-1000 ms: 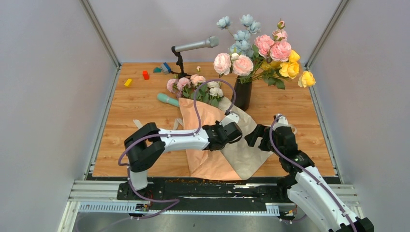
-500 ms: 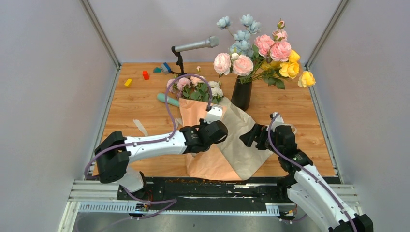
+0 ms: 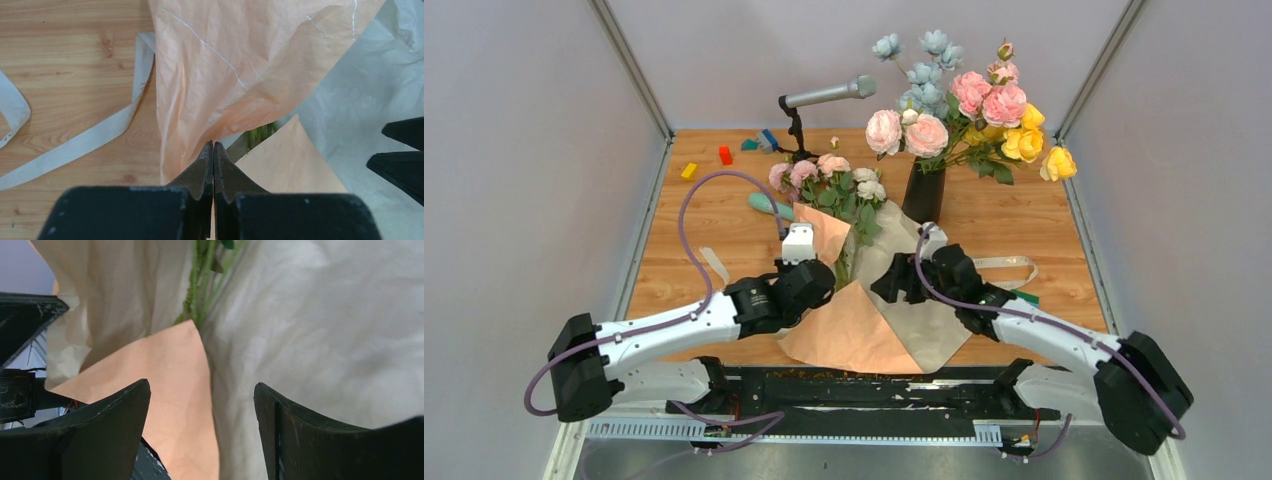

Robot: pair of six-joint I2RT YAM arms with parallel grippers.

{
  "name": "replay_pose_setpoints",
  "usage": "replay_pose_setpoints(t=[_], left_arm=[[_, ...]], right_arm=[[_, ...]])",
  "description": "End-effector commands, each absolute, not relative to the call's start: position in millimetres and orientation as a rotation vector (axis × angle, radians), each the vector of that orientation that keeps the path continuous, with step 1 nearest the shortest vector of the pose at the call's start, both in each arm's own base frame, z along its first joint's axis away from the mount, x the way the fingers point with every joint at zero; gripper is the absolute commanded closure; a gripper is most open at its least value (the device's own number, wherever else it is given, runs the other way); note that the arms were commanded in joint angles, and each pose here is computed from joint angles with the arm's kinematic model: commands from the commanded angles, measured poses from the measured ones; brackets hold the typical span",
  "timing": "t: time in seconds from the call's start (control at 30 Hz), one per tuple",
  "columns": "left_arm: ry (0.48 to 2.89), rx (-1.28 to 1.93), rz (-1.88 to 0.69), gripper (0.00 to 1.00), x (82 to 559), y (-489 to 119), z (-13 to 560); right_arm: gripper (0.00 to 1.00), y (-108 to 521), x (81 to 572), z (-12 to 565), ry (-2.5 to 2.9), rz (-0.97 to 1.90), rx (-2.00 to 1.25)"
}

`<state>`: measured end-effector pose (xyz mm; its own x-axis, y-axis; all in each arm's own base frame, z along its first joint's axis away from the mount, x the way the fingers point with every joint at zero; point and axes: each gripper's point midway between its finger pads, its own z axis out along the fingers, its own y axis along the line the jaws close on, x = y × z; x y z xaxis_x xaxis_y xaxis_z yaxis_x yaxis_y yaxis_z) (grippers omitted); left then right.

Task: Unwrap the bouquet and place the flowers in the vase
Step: Unfold the wrapping paper at the center of the board.

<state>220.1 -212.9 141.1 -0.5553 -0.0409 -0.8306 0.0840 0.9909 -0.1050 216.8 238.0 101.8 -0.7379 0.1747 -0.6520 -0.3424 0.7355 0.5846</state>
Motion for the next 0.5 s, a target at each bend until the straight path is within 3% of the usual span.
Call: replay_pose_setpoints(t=[0.0, 0.2, 0.3, 0.37, 0.47], left_arm=[[2.12, -0.089, -0.179, 1.0, 218.0, -191.3, 150.3], [2.106, -0.139, -0.18, 1.0, 210.2, -165.0, 154.8], [2.091, -0.154, -0.2, 0.92, 205.6, -154.1, 162.0], [2.085, -0.144, -0.219, 0.82, 203.2, -149.8, 169.5], [2.083, -0.111, -0.223, 0.58, 199.7, -143.4, 180.3]], right_arm=[[0.25, 295.9, 247.2, 155.0, 2.034, 1.023, -0.17], [0.27, 364.1, 259.3, 148.6, 2.054, 1.062, -0.306], [0.27, 393.6, 266.1, 145.6, 2.056, 1.097, -0.361], [0.28, 414.3, 269.0, 143.1, 2.057, 1.12, -0.412], [0.29, 444.2, 272.3, 140.5, 2.056, 1.159, -0.481]])
